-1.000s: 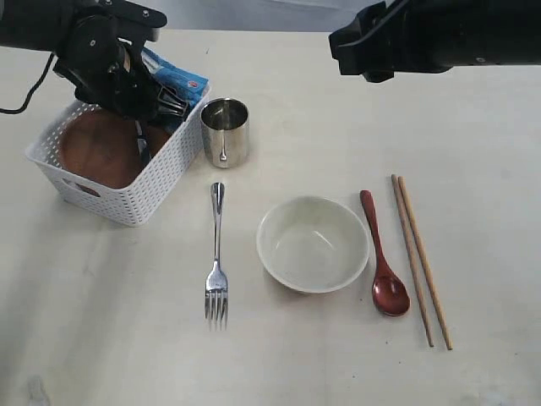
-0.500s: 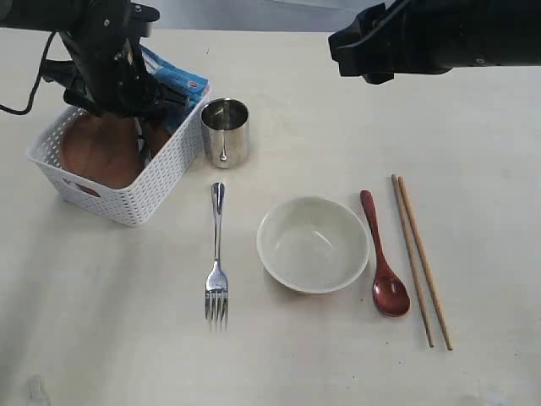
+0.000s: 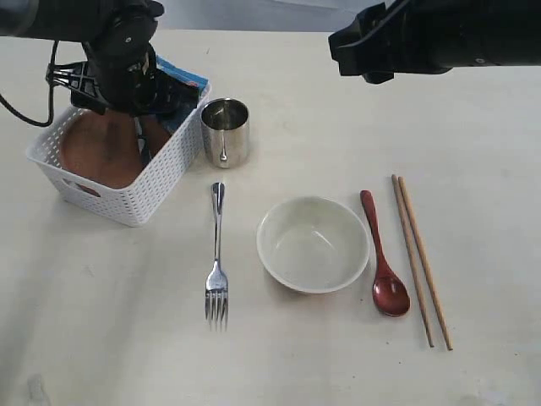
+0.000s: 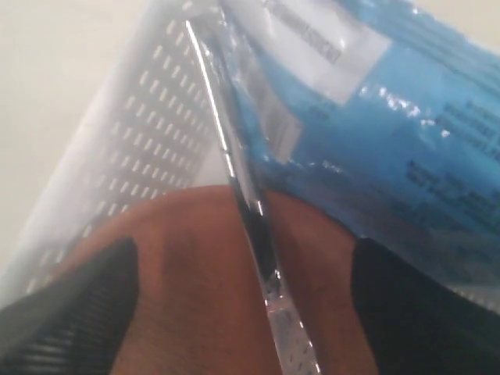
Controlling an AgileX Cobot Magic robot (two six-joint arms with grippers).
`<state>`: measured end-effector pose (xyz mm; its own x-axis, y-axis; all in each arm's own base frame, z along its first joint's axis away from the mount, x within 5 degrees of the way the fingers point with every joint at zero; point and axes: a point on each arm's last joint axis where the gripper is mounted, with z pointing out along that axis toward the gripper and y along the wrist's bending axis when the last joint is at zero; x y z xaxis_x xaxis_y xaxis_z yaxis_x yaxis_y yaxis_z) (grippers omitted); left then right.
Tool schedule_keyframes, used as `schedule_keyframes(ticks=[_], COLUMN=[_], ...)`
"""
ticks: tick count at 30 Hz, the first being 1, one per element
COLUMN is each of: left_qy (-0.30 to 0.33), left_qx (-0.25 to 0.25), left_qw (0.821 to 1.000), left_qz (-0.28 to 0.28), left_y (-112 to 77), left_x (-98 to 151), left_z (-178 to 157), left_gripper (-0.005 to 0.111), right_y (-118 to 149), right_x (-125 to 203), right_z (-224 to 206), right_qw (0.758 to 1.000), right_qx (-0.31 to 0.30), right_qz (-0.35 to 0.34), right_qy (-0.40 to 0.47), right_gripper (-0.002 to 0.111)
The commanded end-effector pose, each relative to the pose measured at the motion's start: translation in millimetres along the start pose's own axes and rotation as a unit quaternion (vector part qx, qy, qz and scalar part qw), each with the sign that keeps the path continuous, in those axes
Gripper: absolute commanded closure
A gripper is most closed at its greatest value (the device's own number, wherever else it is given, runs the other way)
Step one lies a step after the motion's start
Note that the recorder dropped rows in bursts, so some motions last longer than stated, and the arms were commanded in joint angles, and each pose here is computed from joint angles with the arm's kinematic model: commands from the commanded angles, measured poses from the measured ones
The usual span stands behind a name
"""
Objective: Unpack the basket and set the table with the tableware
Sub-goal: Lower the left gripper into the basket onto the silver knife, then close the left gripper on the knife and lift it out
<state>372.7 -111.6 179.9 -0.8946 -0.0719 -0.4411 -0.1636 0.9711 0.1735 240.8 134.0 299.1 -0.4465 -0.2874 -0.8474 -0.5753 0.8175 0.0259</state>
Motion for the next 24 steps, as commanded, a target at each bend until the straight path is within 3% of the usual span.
schedule_keyframes(ticks=[1, 12, 20, 24], left_qy=[0.018, 0.044, 0.044, 0.044], left_qx=[-0.007, -0.025, -0.025, -0.025], left_qw=[1.0, 0.999, 0.999, 0.999], left_qz=[-0.003, 0.013, 0.013, 0.013], left_y=[-4.7, -9.4, -9.4, -9.4], left_x=[5.9, 15.6, 15.6, 15.6], left_z=[15.0, 38.3, 38.3, 38.3], left_gripper=[0.036, 0.04, 0.079, 0.09], right_y=[-2.2, -2.4, -2.4, -2.4], right_x=[-1.1, -1.4, -1.4, -1.4], right_z=[-0.5, -0.5, -0.5, -0.5], right_qw=[1.0, 1.0, 1.0, 1.0], right_qx=[0.006, 0.007, 0.007, 0.007], right_qz=[-0.001, -0.001, -0.001, -0.001], right_qy=[-0.004, -0.006, -0.006, -0.006], right_gripper=[0.048, 0.048, 0.048, 0.048])
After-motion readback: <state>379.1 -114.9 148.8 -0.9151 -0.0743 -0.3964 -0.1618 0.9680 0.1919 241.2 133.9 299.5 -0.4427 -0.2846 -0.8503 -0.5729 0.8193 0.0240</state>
